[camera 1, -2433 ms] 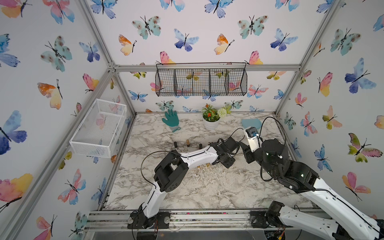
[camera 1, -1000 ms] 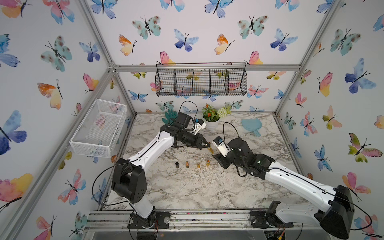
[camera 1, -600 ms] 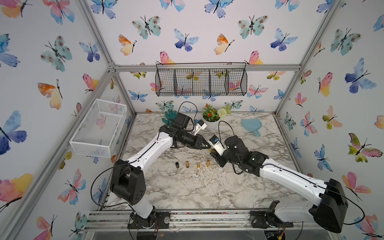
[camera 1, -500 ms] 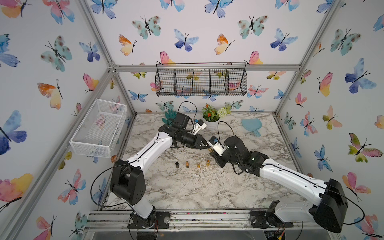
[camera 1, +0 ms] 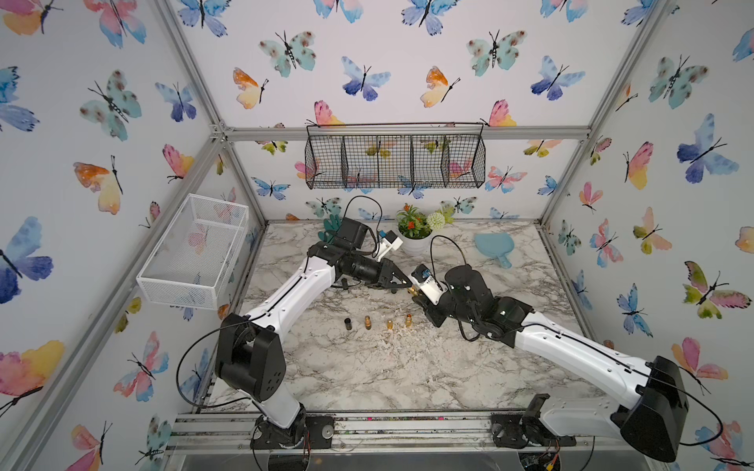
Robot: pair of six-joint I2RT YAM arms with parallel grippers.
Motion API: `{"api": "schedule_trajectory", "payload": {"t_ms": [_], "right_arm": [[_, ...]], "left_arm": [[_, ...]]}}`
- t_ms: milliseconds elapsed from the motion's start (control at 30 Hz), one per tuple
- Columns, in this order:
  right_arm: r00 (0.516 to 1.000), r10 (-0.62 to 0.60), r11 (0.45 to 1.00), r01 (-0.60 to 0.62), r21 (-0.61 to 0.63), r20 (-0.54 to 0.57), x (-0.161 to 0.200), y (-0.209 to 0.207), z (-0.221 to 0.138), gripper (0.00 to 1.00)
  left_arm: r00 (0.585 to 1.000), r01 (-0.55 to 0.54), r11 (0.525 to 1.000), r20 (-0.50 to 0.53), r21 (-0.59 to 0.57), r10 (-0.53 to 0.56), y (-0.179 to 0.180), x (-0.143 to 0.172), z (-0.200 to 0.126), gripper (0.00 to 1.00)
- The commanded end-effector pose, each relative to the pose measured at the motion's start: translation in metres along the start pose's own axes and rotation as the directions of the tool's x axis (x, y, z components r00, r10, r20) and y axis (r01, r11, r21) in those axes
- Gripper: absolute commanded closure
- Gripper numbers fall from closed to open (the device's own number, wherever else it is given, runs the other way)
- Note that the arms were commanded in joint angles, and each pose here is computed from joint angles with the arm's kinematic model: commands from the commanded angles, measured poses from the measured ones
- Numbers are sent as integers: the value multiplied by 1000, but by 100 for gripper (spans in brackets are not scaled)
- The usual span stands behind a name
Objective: Open the lipstick cap
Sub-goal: Open the cover of the lipstick, then place the cover at the center of the board.
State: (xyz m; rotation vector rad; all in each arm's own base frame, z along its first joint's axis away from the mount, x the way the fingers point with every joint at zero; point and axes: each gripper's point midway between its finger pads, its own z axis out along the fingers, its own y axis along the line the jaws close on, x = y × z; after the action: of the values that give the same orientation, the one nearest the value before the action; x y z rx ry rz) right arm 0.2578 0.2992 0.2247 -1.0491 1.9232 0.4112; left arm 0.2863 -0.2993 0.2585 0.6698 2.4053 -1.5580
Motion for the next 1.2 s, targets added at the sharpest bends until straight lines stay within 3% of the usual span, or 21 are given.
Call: {"api": "schedule_trajectory", "payload": {"t_ms": [0, 167, 300, 467, 567, 667, 900, 1167], "right_arm": [[993, 28, 996, -19, 85, -110, 35, -15, -15, 98], [993, 42, 994, -29, 110, -114, 40, -18, -20, 98], [993, 56, 988, -40, 148, -104, 36, -25, -27, 97], [998, 59, 976, -54, 209, -16, 7, -38, -58, 97], [996, 61, 967, -74, 243, 59, -14, -46, -88, 97], [986, 50, 972, -84, 221, 157, -34, -43, -117, 97], [983, 46, 962, -92, 257, 179, -34, -49, -136, 97], [986, 58, 959, -100, 267, 159, -22, -50, -121, 96]], "left_arm": [[992, 15, 996, 129, -90, -4, 18, -27, -38, 100], [980, 70, 992, 190, -104, -50, 27, -36, -54, 100], [979, 89, 985, 196, -146, -59, 36, -35, -50, 100], [991, 27, 932, 133, -362, 23, 53, -31, 1, 100], [990, -32, 847, 99, -531, 100, 68, -31, 35, 100], [982, -112, 772, 47, -626, 181, 80, -23, 71, 100], [974, -212, 716, -82, -665, 213, 104, 13, 136, 100], [953, -303, 649, -222, -697, 206, 133, 49, 173, 99]]}}
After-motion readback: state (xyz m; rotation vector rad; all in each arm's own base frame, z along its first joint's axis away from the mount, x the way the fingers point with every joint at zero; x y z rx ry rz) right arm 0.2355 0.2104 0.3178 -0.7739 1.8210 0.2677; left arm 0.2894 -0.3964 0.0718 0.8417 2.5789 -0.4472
